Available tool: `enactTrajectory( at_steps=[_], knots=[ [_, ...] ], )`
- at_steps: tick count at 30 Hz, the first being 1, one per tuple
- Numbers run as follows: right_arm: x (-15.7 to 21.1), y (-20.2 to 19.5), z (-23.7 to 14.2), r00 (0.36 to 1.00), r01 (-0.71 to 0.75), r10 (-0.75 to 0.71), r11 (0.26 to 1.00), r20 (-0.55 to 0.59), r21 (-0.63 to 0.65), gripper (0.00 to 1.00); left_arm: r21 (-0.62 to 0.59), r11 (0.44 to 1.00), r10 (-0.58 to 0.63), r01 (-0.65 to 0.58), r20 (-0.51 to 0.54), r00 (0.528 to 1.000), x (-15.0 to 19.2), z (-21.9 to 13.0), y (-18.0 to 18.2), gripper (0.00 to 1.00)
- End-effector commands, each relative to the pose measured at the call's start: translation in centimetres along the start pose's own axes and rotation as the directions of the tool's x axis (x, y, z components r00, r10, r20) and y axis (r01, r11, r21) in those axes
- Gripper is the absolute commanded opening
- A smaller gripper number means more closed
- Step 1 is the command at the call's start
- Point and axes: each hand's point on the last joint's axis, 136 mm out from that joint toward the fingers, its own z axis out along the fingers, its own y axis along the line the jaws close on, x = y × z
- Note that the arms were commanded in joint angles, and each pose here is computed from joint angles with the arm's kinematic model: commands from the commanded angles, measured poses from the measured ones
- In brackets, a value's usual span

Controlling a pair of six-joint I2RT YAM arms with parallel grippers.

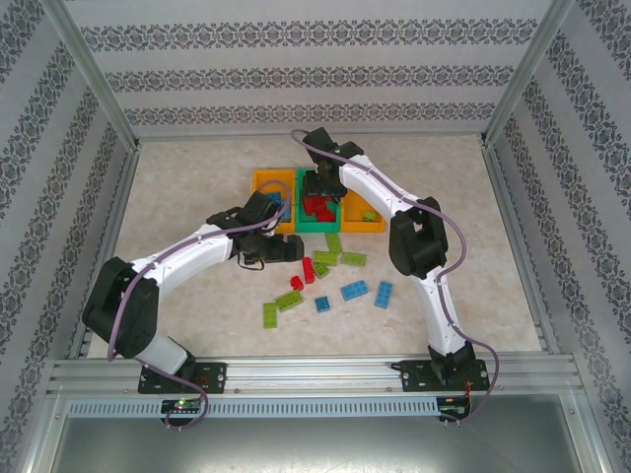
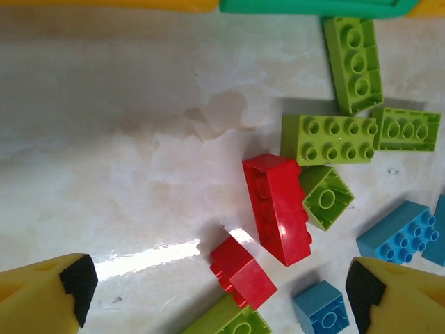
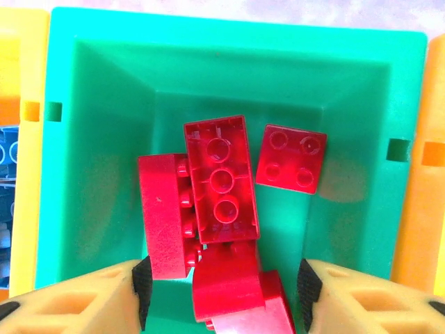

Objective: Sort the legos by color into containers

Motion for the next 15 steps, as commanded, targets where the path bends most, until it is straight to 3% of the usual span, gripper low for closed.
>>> enactTrajectory(
  at_steps=[1, 15],
  knots=[
    [-0.5, 0.6, -2.4, 0.999, -0.027, 0.028, 0.999, 0.04, -0.033, 0.63, -0.018, 0.999, 0.031, -0.032, -0.027, 0.999, 0.1, 0.1, -1.2, 0.92],
    [1.4, -2.3, -9.7, 0.967, -0.1, 0.124, 0.988, 0.221, -0.116, 0.86, -0.07, 0.997, -0.017, 0.006, -0.149, 0.989, 1.0, 4.0, -2.4, 0.84]
  ],
)
